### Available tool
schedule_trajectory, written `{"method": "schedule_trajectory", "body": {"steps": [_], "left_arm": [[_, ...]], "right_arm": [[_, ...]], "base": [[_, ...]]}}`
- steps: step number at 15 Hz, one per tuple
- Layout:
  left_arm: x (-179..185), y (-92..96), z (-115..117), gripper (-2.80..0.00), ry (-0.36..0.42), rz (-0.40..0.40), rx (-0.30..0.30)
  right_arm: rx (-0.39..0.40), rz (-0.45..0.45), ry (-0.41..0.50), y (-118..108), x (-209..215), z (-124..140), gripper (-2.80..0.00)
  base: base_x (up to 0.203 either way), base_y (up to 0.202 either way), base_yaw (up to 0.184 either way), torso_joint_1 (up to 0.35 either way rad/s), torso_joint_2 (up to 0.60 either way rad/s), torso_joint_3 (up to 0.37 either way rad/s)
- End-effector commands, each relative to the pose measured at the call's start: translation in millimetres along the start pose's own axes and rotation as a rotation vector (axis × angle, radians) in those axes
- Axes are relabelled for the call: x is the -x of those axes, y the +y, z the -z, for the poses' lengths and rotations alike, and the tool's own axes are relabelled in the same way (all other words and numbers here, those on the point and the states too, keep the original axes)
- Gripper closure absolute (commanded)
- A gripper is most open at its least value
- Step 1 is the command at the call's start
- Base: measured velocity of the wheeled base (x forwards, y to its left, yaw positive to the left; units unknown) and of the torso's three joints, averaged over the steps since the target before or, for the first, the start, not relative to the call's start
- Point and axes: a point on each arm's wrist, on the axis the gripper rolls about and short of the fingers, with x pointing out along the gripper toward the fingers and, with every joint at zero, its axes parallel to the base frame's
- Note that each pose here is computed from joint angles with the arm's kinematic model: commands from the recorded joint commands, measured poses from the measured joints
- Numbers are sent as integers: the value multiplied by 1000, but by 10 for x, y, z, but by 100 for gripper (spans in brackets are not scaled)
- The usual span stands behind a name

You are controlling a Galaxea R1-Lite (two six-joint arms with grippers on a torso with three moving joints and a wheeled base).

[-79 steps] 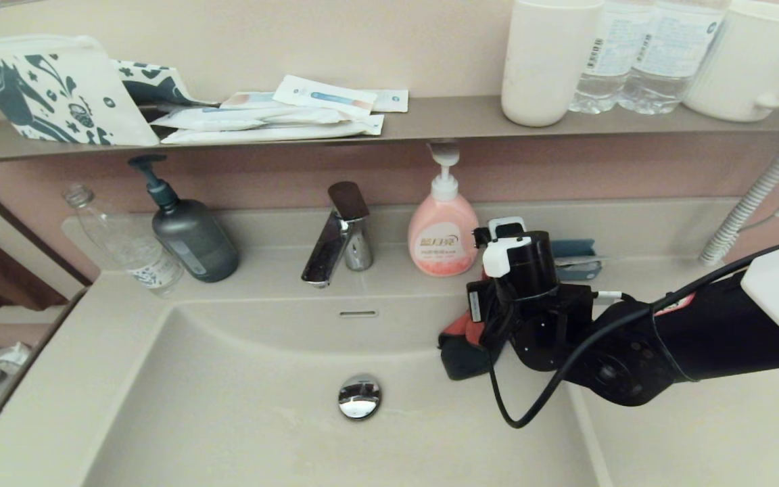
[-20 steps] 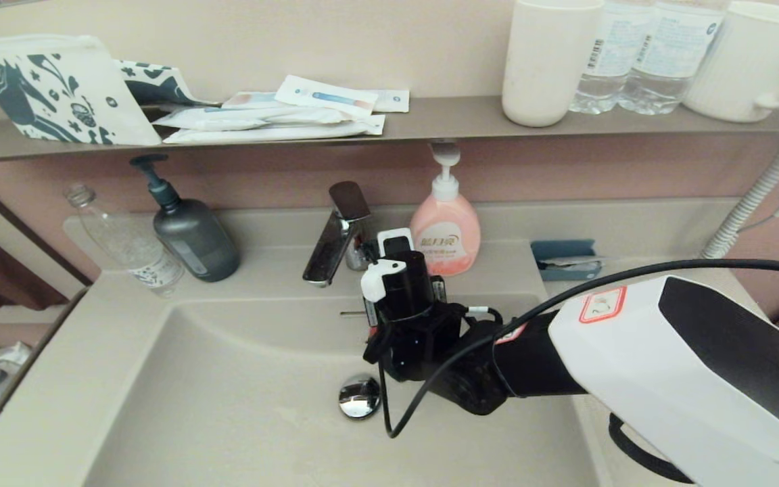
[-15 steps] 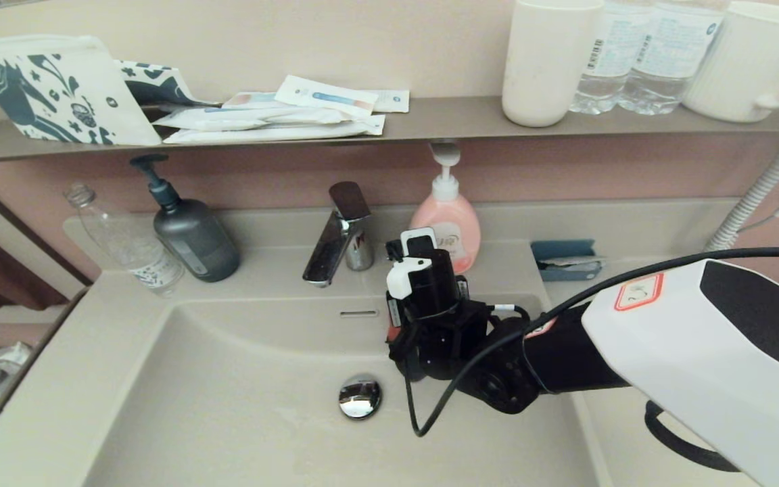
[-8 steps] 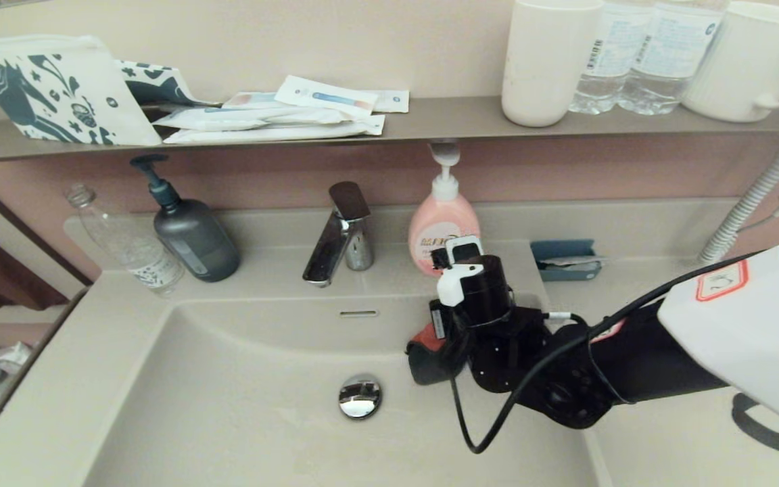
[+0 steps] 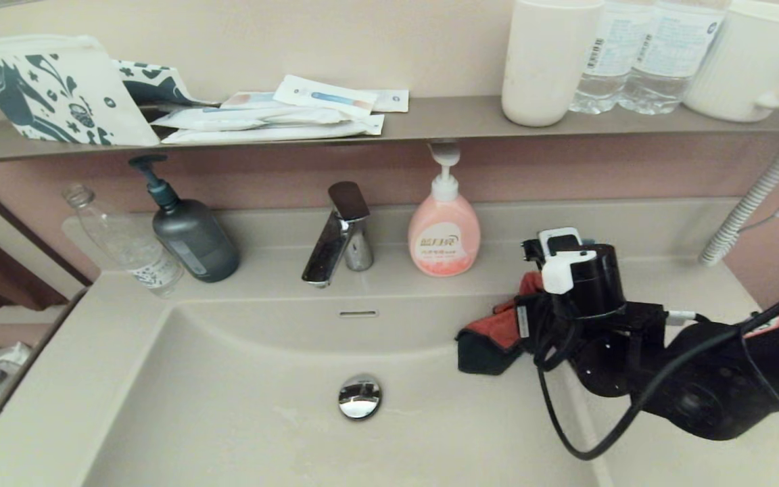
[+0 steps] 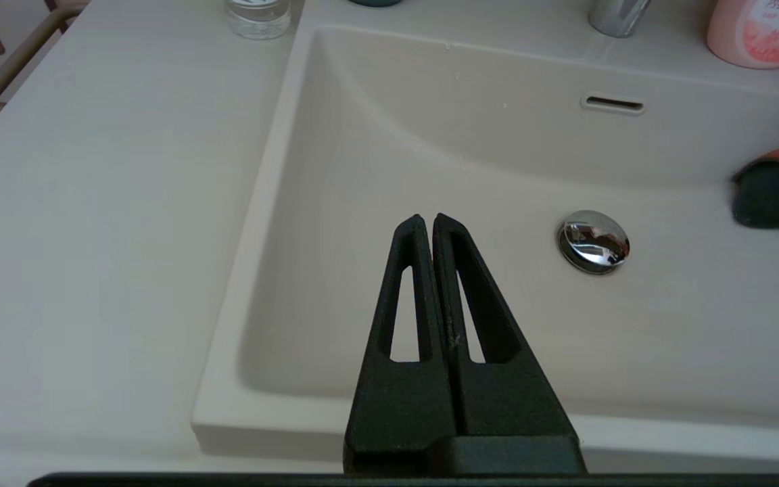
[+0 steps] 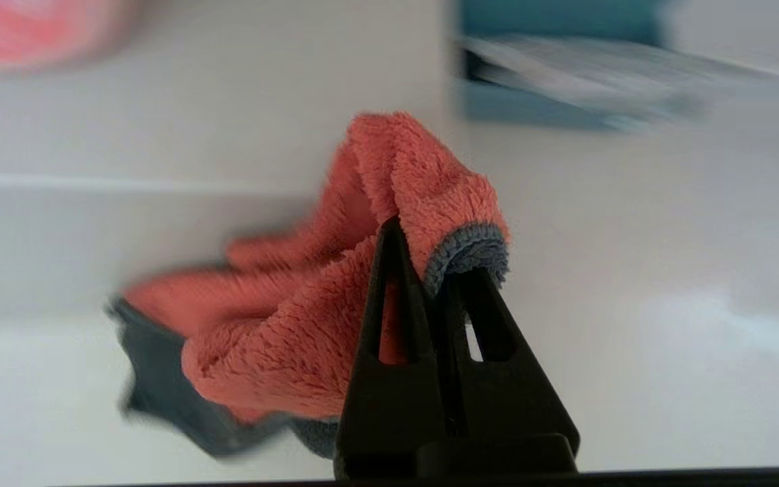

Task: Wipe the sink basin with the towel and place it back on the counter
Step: Wipe the sink

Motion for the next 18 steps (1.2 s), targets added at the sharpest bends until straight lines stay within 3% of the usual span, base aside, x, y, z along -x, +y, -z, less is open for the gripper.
{"method": "schedule_trajectory", "body": {"steps": [1, 4, 6, 13, 18], "left_arm": [[-1, 0, -1, 0, 1, -1, 1], [-1, 0, -1, 0, 1, 0, 1], [-1, 0, 0, 0, 1, -1, 1], [-1, 0, 0, 0, 1, -1, 1], [-1, 0, -1, 0, 0, -1, 1]], "right_arm": [[-24, 22, -18, -202, 142, -58, 0], [-40, 77, -11, -371, 70, -63, 0], [-24, 86, 5, -340, -10, -19, 0], [44, 33, 69, 85, -308, 247, 0], [19, 11, 42, 242, -464, 148, 0]], "base": [[0, 0, 0, 0, 0, 0], [0, 0, 0, 0, 0, 0], [0, 0, 0, 0, 0, 0], [0, 0, 0, 0, 0, 0], [0, 0, 0, 0, 0, 0]]}}
